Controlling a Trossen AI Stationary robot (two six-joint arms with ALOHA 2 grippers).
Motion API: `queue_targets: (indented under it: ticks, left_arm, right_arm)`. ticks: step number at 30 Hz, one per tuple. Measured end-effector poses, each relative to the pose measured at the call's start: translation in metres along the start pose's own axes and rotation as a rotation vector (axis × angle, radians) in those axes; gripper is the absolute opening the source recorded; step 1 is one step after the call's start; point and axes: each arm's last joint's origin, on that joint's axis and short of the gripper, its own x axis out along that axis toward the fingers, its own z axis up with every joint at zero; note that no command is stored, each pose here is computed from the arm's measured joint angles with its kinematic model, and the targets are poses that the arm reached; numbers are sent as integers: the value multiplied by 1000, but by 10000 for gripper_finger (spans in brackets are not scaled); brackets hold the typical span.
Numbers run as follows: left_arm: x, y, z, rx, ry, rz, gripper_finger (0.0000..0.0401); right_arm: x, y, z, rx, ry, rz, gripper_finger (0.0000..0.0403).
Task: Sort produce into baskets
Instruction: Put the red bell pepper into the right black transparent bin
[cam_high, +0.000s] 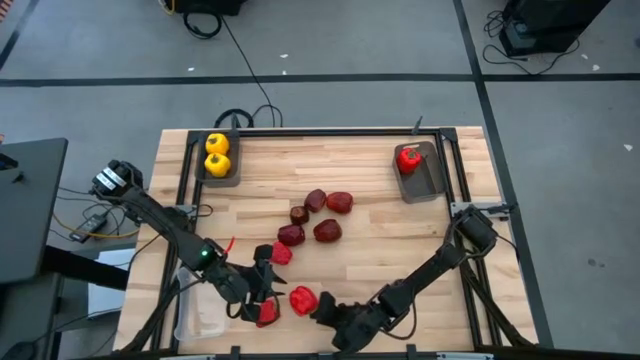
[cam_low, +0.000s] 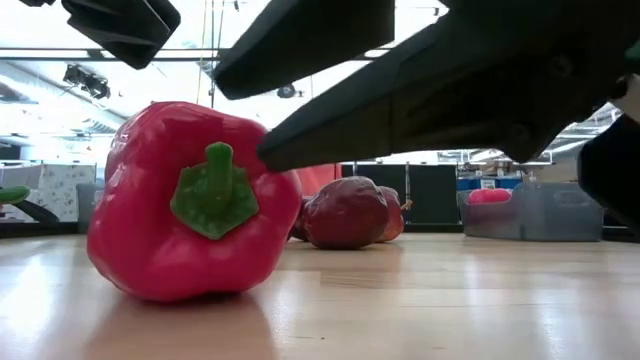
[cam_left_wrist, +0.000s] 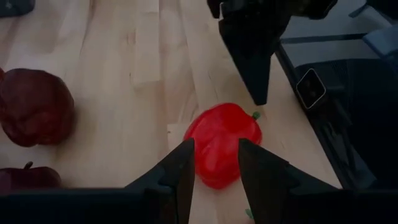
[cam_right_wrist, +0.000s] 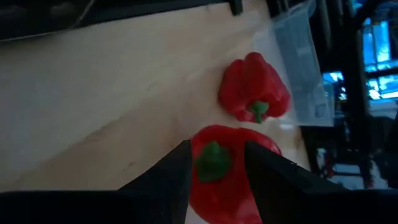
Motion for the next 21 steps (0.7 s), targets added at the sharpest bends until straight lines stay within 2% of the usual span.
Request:
queue_targets:
  ticks: [21]
  left_arm:
    - [0,1,-2,52,17,8,129]
  right_arm:
    - [17,-20,-22,-3,-79,111,150]
